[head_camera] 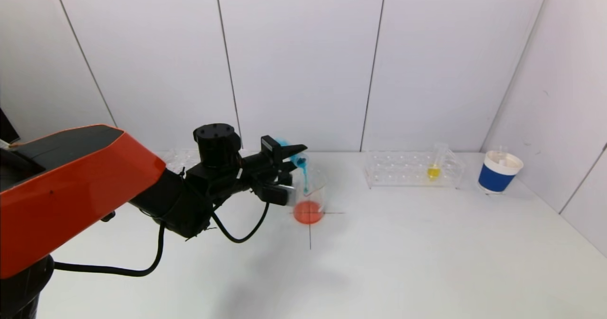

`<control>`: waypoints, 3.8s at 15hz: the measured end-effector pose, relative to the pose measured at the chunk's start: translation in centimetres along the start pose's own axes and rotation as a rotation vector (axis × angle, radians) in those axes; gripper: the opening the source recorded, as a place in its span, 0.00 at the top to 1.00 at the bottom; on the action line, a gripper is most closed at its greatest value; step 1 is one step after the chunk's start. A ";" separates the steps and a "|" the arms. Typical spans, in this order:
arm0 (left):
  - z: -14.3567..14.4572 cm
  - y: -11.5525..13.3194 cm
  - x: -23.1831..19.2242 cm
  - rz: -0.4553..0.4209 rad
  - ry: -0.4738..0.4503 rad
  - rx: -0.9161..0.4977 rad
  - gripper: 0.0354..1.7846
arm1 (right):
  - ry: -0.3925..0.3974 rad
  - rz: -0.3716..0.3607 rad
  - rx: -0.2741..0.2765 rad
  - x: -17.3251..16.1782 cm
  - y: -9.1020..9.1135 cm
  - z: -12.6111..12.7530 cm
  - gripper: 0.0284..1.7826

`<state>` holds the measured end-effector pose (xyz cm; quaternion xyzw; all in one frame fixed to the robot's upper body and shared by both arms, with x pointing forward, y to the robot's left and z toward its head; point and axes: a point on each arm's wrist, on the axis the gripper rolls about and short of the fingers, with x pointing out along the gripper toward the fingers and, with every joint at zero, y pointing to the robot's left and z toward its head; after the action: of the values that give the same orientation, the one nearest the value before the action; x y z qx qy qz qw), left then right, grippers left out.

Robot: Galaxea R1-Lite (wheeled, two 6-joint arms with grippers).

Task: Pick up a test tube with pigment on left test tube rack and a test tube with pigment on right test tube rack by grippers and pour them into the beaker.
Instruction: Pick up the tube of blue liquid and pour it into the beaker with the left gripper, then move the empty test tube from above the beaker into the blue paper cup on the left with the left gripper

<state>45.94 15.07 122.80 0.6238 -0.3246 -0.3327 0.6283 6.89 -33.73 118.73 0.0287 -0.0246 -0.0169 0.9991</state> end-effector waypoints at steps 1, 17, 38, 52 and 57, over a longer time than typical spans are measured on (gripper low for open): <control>0.0 0.0 0.0 0.000 0.003 0.010 0.76 | 0.000 0.000 0.000 0.0 0.0 0.0 0.01; -0.1 -0.6 0.1 -0.071 0.037 0.096 0.76 | 0.000 0.000 0.000 0.0 0.0 0.0 0.01; 0.8 1.5 0.1 -0.125 0.038 0.270 0.76 | 0.000 0.000 0.000 0.0 0.0 0.0 0.01; 1.4 2.8 -1.1 -0.173 0.137 0.041 0.76 | 0.000 0.000 0.000 0.0 0.0 0.0 0.01; 2.1 4.8 -1.6 -0.152 0.220 -0.142 0.76 | 0.000 0.001 0.000 0.0 0.0 0.0 0.01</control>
<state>43.37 15.22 127.65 0.6334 -0.1814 -0.3309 0.6755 6.89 -33.73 118.73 0.0285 -0.0246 -0.0164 0.9992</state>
